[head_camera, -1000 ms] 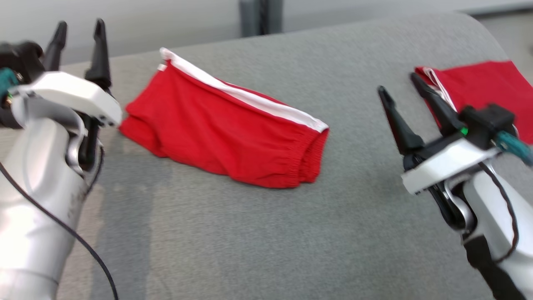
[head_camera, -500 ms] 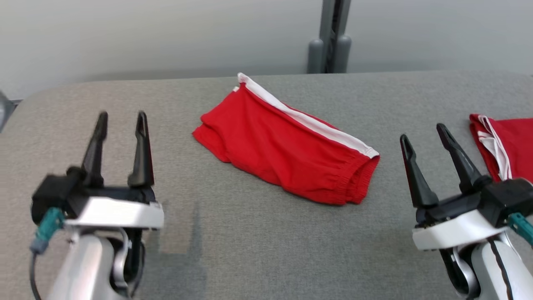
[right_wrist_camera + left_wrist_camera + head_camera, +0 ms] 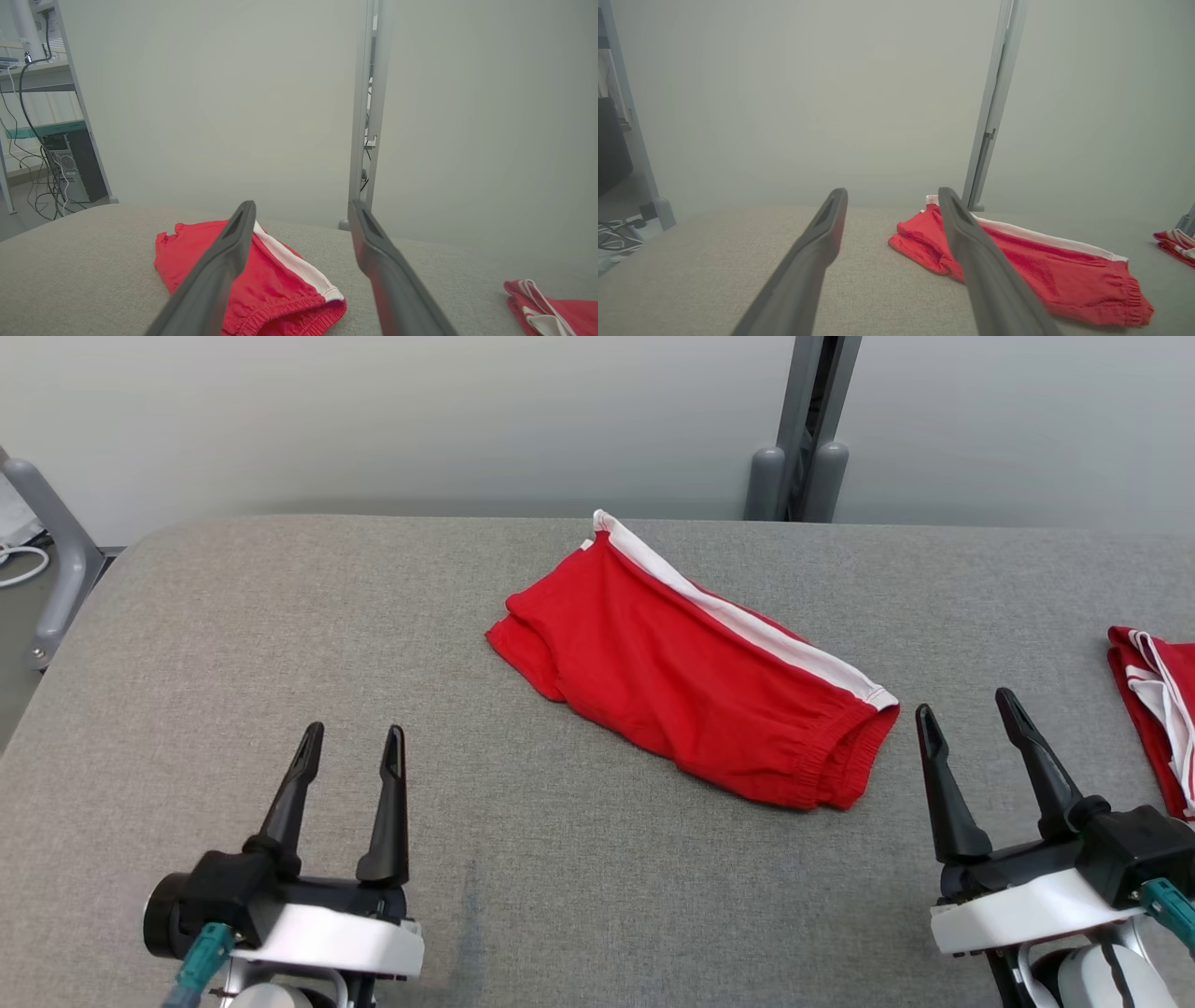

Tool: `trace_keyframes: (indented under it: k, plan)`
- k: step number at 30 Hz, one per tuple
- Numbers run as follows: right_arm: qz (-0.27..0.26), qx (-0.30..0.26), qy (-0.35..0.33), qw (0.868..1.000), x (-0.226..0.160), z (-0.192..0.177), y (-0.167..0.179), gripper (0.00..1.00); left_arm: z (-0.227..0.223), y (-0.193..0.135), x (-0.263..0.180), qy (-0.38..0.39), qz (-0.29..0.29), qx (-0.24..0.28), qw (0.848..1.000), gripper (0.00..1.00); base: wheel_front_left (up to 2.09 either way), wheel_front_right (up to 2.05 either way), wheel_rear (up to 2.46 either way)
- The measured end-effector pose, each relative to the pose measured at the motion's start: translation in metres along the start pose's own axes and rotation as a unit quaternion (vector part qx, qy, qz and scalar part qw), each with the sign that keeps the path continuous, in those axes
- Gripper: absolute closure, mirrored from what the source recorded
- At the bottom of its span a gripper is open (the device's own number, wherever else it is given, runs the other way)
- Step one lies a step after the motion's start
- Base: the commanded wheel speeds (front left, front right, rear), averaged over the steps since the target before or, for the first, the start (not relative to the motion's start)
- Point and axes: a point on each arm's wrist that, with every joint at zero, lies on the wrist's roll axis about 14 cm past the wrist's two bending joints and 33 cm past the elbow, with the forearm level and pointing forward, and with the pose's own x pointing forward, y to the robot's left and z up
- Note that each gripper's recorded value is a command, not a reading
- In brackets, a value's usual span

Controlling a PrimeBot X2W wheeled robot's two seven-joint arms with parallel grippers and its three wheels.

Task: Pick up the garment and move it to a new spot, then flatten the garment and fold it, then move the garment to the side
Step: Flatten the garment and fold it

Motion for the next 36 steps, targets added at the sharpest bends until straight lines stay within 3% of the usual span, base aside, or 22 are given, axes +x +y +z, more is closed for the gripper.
trace_keyframes:
  k: [3,12,16,20,24,33,36]
  plan:
    - [-0.001,0.003,0.002,1.000,0.000,-0.002,0.001,0.00,-0.004,-0.003,-0.003,0.006,-0.005,0.013,1.000,0.00,0.00,0.00,0.00]
    - [-0.008,0.008,0.013,1.000,-0.001,-0.009,-0.003,0.00,-0.009,-0.007,-0.002,0.014,-0.001,-0.010,1.000,0.00,0.00,0.00,0.00]
    - [-0.031,0.054,0.060,0.996,-0.011,-0.042,-0.007,0.00,-0.013,-0.010,-0.003,0.019,-0.007,-0.009,1.000,0.00,0.00,0.00,0.00]
    - [-0.076,0.171,0.126,0.974,-0.018,-0.079,-0.011,0.00,-0.023,-0.012,-0.006,0.036,-0.008,-0.008,0.999,0.00,0.00,0.00,0.00]
    - [-0.076,0.260,0.149,0.951,-0.005,-0.092,0.003,0.00,-0.031,-0.011,-0.009,0.048,-0.005,-0.006,0.999,0.00,0.00,0.00,0.00]
    - [-0.088,0.357,0.215,0.905,0.011,-0.130,0.018,0.00,-0.033,0.000,-0.013,0.054,0.015,-0.001,0.998,0.00,0.00,0.00,0.00]
    - [-0.106,0.402,0.223,0.882,0.017,-0.140,0.016,0.00,-0.033,0.008,-0.016,0.056,0.027,0.002,0.998,0.00,0.00,0.00,0.00]
